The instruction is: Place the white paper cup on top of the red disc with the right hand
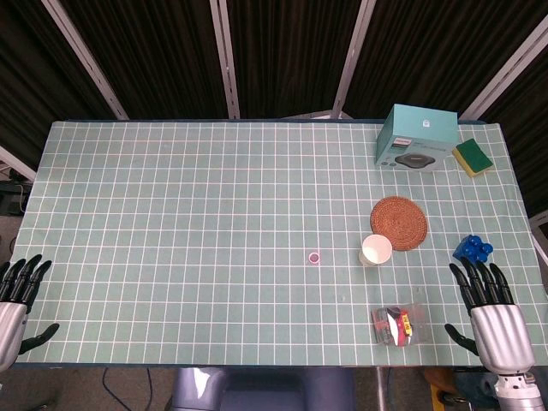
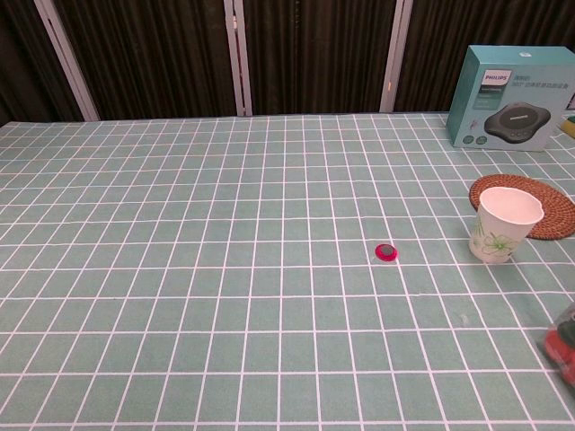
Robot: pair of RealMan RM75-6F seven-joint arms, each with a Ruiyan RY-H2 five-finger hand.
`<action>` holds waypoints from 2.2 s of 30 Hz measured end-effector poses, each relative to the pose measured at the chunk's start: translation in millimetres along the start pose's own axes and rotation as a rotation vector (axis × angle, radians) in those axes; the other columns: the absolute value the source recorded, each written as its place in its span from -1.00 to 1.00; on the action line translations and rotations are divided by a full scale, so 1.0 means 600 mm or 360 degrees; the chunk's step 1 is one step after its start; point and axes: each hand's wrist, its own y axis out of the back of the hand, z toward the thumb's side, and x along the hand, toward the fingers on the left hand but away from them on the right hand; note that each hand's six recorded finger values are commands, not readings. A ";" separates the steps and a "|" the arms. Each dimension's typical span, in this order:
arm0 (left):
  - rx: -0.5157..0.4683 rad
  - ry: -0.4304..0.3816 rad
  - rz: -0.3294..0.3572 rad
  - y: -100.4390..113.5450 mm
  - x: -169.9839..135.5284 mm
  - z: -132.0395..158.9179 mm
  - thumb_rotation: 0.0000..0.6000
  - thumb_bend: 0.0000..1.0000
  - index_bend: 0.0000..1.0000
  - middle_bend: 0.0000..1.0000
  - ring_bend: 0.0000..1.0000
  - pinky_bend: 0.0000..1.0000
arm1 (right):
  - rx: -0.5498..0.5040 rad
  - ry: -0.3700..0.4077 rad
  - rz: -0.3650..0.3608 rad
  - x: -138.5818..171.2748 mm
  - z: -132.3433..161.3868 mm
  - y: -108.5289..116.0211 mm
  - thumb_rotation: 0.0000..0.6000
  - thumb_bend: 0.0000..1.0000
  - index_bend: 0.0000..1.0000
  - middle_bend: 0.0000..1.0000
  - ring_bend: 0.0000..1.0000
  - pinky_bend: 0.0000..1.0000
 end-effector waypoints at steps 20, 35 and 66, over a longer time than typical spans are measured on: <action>0.0034 0.0060 -0.0034 -0.017 0.022 -0.003 1.00 -1.00 -1.00 -1.00 -1.00 -1.00 | 0.0182 0.0266 0.0049 -0.124 0.070 -0.014 1.00 -1.00 -1.00 -1.00 -1.00 -1.00; 0.0071 0.0214 -0.0091 -0.037 0.052 -0.030 1.00 -1.00 -1.00 -1.00 -1.00 -1.00 | 0.0784 0.0783 0.0216 -0.299 0.242 -0.086 1.00 -1.00 -1.00 -1.00 -1.00 -1.00; 0.0085 0.0276 -0.0128 -0.044 0.062 -0.044 1.00 -1.00 -1.00 -1.00 -1.00 -1.00 | 0.1678 0.0796 0.0528 -0.298 0.227 -0.231 1.00 -0.63 -0.77 -0.57 -0.91 -0.42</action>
